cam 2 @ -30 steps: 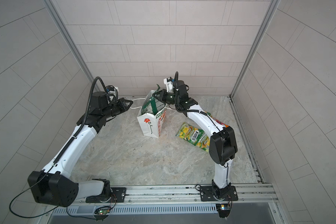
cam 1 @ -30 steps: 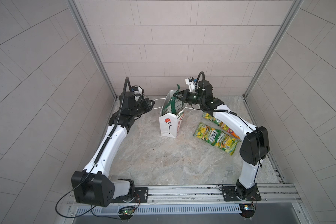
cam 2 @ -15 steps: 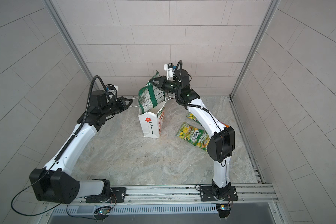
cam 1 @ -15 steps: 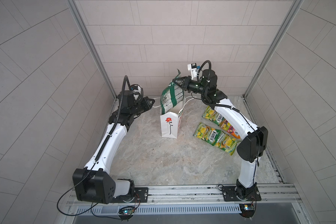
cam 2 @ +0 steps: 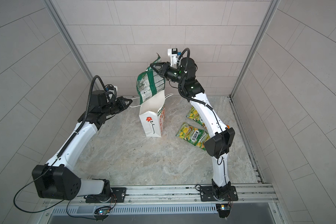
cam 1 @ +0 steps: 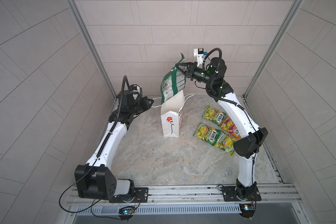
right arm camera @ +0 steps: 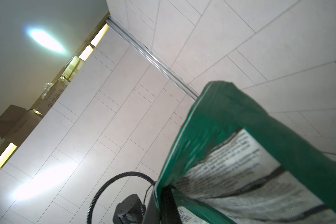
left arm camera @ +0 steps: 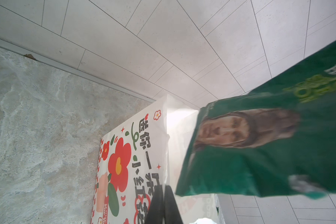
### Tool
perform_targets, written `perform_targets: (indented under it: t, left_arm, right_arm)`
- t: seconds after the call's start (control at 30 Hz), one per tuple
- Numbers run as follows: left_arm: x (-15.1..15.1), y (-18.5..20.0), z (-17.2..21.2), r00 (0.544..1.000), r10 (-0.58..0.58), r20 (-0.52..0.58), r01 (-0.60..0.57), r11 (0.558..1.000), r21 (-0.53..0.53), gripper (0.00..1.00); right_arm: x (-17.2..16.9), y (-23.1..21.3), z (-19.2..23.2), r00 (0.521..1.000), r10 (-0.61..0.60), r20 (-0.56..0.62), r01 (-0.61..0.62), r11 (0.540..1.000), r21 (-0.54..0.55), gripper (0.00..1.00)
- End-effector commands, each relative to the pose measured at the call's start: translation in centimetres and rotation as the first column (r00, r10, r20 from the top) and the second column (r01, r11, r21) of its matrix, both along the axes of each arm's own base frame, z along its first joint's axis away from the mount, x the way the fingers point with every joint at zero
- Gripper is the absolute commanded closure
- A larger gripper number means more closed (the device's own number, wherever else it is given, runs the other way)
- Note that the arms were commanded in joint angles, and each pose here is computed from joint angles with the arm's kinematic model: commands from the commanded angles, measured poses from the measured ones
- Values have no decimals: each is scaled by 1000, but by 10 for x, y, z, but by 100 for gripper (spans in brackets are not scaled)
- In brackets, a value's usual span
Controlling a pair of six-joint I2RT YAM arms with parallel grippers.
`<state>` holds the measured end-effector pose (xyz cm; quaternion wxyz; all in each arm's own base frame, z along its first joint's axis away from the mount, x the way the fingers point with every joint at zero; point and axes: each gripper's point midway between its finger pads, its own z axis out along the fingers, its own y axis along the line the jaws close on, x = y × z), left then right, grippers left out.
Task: Take the snacks out of the paper bag
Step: 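Lift the crisps bag out with the right gripper while the left gripper releases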
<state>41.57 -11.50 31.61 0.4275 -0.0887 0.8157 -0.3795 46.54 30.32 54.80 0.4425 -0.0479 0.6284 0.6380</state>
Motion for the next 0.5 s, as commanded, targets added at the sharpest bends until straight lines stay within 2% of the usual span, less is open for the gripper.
perform_targets:
  t: [0.0, 0.27, 0.47]
  left_arm:
    - [5, 0, 22, 998, -14, 65, 15, 1000, -10, 100]
    - [12, 6, 21, 998, 0, 65, 1, 1000, -7, 100]
    - [20, 10, 33, 997, 6, 83, -6, 1000, -11, 100]
  right_arm:
    - [-19, -19, 48, 995, -9, 98, 2, 997, 72, 100]
    - [-35, -53, 81, 986, -62, 152, 47, 994, 96, 100]
    - [-43, -89, 82, 978, -145, 151, 135, 988, 74, 100]
